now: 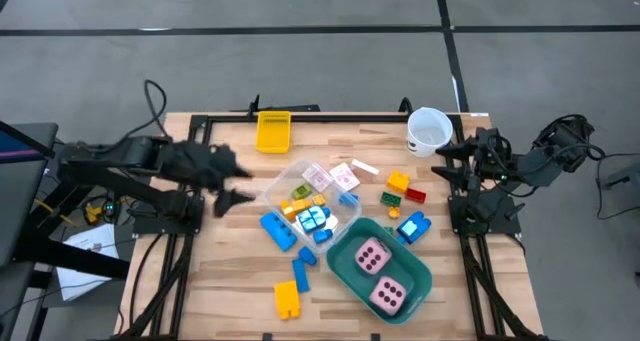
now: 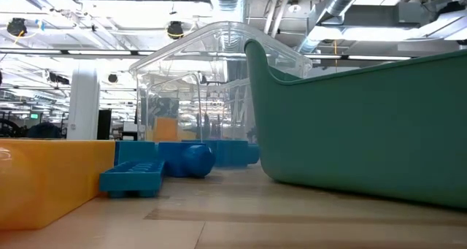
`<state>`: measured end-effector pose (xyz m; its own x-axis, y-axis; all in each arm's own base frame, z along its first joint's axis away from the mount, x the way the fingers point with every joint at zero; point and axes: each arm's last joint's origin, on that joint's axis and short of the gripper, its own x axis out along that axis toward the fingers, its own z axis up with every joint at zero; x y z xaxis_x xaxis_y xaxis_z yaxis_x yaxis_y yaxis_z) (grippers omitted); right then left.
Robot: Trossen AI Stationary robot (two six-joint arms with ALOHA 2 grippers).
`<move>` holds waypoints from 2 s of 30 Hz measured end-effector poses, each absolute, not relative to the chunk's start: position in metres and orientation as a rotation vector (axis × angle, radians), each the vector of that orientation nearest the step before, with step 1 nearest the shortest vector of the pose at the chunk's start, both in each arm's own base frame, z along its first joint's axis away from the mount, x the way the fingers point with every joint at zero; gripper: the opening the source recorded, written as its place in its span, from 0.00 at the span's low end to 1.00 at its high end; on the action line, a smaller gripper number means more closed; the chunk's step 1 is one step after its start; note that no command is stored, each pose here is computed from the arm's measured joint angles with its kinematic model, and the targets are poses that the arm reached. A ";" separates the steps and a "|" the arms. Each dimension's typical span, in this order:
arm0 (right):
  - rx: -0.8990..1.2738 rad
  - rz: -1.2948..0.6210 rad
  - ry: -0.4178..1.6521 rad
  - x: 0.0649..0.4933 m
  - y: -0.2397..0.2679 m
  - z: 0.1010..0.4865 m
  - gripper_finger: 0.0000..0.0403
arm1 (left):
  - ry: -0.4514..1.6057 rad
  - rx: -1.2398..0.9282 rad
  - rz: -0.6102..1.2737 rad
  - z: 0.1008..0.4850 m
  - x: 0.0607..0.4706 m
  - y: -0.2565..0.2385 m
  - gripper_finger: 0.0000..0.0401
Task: Pick & Place Toys
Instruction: Put the blue game piece into the transparent bin
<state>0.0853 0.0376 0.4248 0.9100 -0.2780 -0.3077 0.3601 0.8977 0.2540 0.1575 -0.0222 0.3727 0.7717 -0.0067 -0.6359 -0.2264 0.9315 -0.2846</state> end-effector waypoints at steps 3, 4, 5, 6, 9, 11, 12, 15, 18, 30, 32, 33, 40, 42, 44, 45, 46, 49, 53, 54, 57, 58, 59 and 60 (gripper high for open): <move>0.332 -0.337 0.266 0.085 0.038 0.425 0.63 | 0.874 -0.421 0.070 0.360 0.147 -0.039 0.83; 0.336 -0.338 0.266 0.085 0.038 0.425 0.63 | 0.925 -0.422 0.059 0.356 0.146 -0.046 0.84; 0.337 -0.339 0.266 0.085 0.037 0.425 0.63 | 0.955 -0.430 0.053 0.354 0.146 -0.053 0.84; 0.338 -0.340 0.266 0.085 0.038 0.425 0.63 | 0.973 -0.431 0.054 0.351 0.147 -0.060 0.83; 0.342 -0.341 0.266 0.085 0.038 0.425 0.63 | 1.000 -0.443 0.125 0.328 0.150 -0.077 0.81; 0.342 -0.342 0.268 0.085 0.038 0.424 0.63 | 0.995 -0.465 0.191 0.302 0.156 -0.087 0.79; 0.339 -0.343 0.271 0.085 0.038 0.424 0.63 | 0.986 -0.468 0.230 0.286 0.159 -0.092 0.78; 0.332 -0.349 0.277 0.085 0.037 0.423 0.63 | 0.873 -0.473 0.345 0.235 0.169 -0.104 0.75; 0.341 -0.358 0.281 0.084 0.037 0.422 0.63 | 0.721 -0.439 0.382 0.200 0.182 -0.113 0.72; 0.355 -0.360 0.277 0.084 0.036 0.422 0.63 | 0.640 -0.262 0.555 0.140 0.212 -0.114 0.60; 0.355 -0.360 0.277 0.084 0.036 0.422 0.63 | 0.634 -0.264 0.562 0.136 0.215 -0.115 0.59; 0.355 -0.360 0.277 0.084 0.036 0.422 0.63 | 0.631 -0.261 0.566 0.135 0.215 -0.115 0.58; 0.372 -0.362 0.275 0.084 0.036 0.422 0.63 | 0.627 -0.225 0.594 0.127 0.217 -0.115 0.56; 0.373 -0.362 0.275 0.084 0.036 0.422 0.63 | 0.647 -0.228 0.583 0.125 0.217 -0.116 0.56; 0.374 -0.362 0.275 0.084 0.036 0.422 0.63 | 0.668 -0.238 0.564 0.125 0.216 -0.117 0.56; 0.377 -0.362 0.275 0.084 0.036 0.422 0.63 | 0.675 -0.243 0.558 0.124 0.216 -0.117 0.56; 0.380 -0.362 0.275 0.084 0.036 0.422 0.63 | 0.685 -0.247 0.551 0.123 0.215 -0.117 0.57; 0.384 -0.362 0.275 0.084 0.037 0.422 0.63 | 0.713 -0.251 0.512 0.122 0.210 -0.120 0.56; 0.390 -0.362 0.272 0.084 0.037 0.422 0.63 | 0.742 -0.246 0.427 0.124 0.199 -0.131 0.56; 0.393 -0.362 0.270 0.084 0.037 0.422 0.63 | 0.745 -0.244 0.408 0.124 0.196 -0.133 0.56; 0.397 -0.361 0.268 0.085 0.037 0.423 0.63 | 0.776 -0.242 0.341 0.129 0.184 -0.139 0.56; 0.397 -0.361 0.268 0.085 0.037 0.423 0.63 | 0.789 -0.241 0.322 0.130 0.180 -0.140 0.56; 0.397 -0.361 0.268 0.085 0.037 0.423 0.63 | 0.803 -0.245 0.303 0.132 0.176 -0.140 0.55; 0.397 -0.361 0.268 0.085 0.037 0.423 0.63 | 0.819 -0.248 0.288 0.134 0.172 -0.140 0.55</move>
